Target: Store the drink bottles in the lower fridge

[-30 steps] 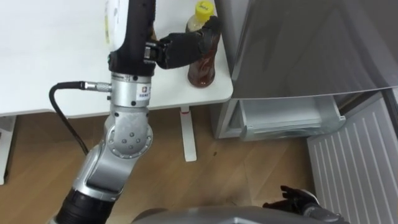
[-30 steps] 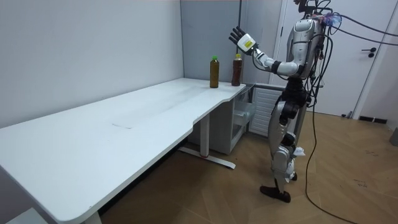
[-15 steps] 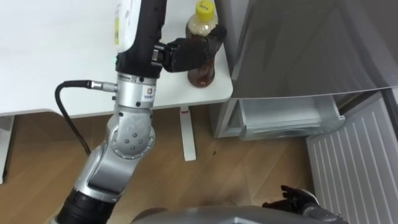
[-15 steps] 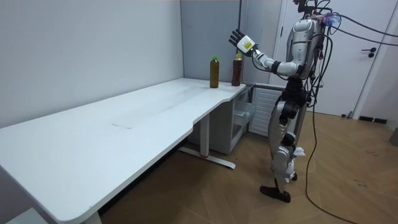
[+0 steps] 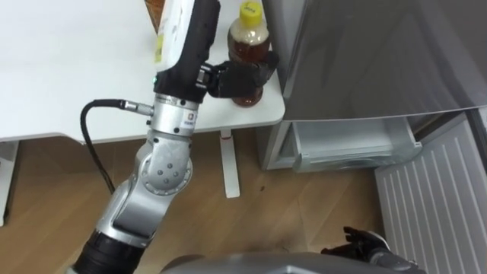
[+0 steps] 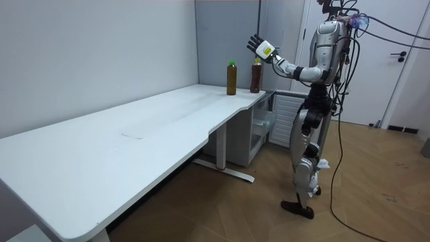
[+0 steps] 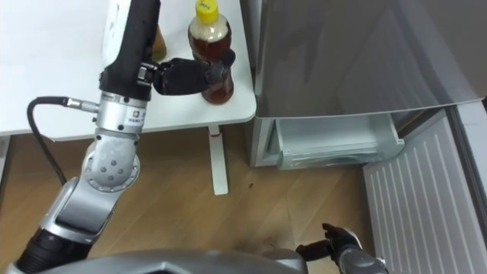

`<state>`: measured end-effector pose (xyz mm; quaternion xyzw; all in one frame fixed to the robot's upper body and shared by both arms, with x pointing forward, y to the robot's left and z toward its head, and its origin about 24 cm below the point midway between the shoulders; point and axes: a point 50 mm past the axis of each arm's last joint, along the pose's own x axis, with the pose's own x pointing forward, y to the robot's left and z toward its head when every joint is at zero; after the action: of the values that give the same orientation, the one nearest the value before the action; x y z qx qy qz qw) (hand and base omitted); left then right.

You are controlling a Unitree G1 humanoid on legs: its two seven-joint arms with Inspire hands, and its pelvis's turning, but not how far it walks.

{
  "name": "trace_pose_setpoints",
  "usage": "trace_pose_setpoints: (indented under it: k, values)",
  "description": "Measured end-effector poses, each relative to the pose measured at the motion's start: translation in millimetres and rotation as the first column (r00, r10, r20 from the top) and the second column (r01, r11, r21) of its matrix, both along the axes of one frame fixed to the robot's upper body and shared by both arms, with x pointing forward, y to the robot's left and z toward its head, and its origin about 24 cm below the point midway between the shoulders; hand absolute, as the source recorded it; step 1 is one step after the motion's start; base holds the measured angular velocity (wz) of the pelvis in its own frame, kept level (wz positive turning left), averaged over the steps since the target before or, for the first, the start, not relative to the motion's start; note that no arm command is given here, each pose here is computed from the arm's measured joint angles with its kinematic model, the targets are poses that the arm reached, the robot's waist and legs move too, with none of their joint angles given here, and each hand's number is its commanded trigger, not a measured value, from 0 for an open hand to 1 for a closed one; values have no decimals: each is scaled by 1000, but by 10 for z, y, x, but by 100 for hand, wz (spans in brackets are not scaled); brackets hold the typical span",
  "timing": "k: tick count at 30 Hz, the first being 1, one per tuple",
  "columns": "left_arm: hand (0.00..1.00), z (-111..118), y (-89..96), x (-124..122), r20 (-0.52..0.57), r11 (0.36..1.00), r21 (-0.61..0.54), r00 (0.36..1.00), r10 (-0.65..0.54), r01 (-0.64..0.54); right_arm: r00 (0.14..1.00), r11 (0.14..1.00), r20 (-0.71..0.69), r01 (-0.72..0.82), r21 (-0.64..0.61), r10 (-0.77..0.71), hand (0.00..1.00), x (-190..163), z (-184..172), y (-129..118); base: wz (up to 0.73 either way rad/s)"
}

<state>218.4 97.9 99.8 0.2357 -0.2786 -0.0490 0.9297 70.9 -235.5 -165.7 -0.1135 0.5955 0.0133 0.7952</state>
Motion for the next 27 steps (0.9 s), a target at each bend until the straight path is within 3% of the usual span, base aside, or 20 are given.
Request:
trace_pose_setpoints:
  k: [20, 27]
  values:
    - [0, -122, -22, 23, -91, 998, 50, 995, -38, 43, 1000, 1000, 3, -21, 12, 21, 0, 45, 3, 21, -1]
    - [0, -182, 14, 12, -181, 995, -67, 980, -81, 70, 1000, 1000, 0, -22, 19, 22, 0, 34, -3, 38, 0]
